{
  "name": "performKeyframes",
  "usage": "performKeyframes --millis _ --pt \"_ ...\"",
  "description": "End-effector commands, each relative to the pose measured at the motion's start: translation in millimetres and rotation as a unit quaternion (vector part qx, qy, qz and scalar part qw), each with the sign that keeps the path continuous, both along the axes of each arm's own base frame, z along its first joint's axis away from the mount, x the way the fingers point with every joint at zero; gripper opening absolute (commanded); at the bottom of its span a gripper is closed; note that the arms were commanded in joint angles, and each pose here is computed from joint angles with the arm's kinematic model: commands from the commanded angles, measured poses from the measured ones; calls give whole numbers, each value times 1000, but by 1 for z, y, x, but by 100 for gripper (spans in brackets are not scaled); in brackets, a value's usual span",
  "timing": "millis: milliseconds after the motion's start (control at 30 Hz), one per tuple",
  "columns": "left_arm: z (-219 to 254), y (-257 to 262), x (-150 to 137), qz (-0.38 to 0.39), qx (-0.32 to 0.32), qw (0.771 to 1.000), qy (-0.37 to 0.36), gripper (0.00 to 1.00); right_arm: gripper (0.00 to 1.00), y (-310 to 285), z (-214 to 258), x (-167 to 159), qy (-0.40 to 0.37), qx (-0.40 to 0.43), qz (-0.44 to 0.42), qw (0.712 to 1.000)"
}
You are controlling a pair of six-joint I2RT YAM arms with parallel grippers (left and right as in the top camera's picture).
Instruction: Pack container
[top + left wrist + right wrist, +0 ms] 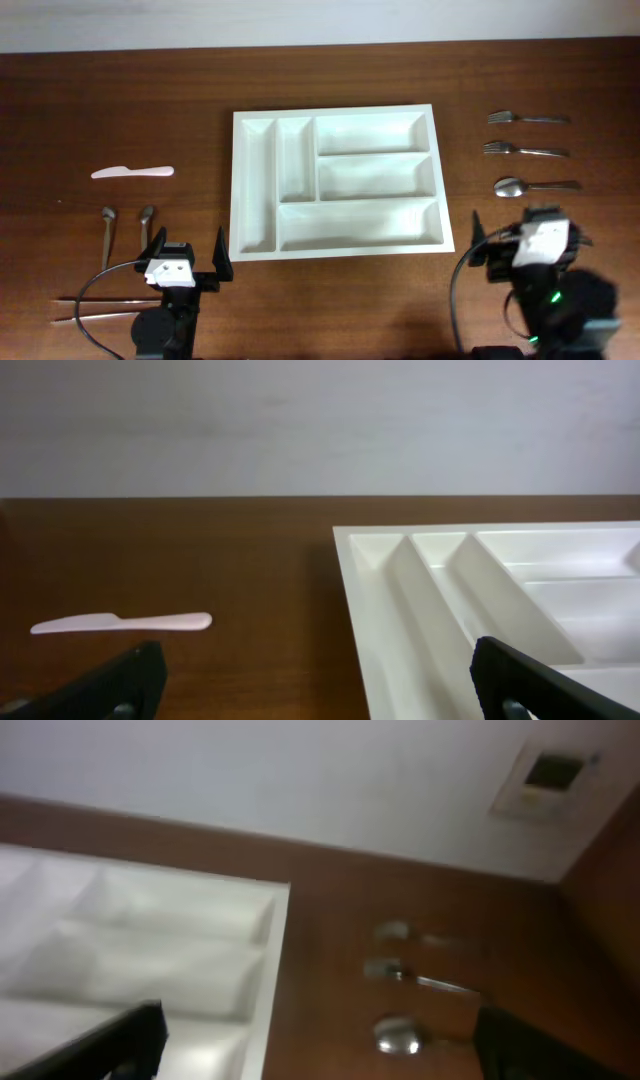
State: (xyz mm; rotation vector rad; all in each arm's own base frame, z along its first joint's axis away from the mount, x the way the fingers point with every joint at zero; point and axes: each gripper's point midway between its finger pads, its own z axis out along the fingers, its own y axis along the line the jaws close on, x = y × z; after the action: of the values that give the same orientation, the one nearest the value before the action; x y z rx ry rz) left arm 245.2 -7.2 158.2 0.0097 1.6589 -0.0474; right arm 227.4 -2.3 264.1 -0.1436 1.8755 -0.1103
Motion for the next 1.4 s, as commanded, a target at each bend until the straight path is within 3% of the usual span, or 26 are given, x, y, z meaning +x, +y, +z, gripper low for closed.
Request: performKeyframes --millis 0,67,200,267,300,367,400,500,567,667,900,1100,1133,1200,1367 --pt "-1 2 0 6 -4 1000 -1 99 99 20 39 14 61 40 48 996" --pt "-1 2 0 6 -4 1000 -1 99 99 34 54 21 88 57 85 991" --pt "-1 2 0 6 -4 1000 -1 99 99 31 70 46 117 64 75 988" --pt "-1 2 0 6 -4 1000 -1 99 99 15 72 58 129 62 24 989" --pt "-1 2 0 6 -4 1000 -1 99 99 -9 68 61 144 73 -55 985" --pt "-1 2 0 6 -4 1000 -1 99 99 -68 56 45 164 116 -263 944" --pt "-1 2 0 6 -4 1000 -1 99 99 -99 46 25 168 147 -385 896" --pt "-1 2 0 6 -4 1000 -1 99 99 -132 21 -4 165 239 -529 797" --pt "-1 2 0 6 -4 1000 -1 99 99 -135 6 1 167 337 -548 747" --pt "-1 2 0 6 -4 1000 -1 99 99 -135 -13 9 202 414 -536 707" --pt "-1 2 0 6 -4 1000 -1 99 99 -179 -56 -8 247 416 -616 622" --pt "-1 2 0 6 -4 1000 -1 99 100 -202 -106 5 295 436 -632 568" --pt "-1 2 0 6 -4 1000 -1 99 91 -202 -115 5 312 436 -633 558" --pt "-1 2 0 6 -4 1000 -1 99 81 -199 -136 1 351 429 -640 532" --pt "-1 2 0 6 -4 1000 -1 99 82 -195 -175 4 408 429 -639 492"
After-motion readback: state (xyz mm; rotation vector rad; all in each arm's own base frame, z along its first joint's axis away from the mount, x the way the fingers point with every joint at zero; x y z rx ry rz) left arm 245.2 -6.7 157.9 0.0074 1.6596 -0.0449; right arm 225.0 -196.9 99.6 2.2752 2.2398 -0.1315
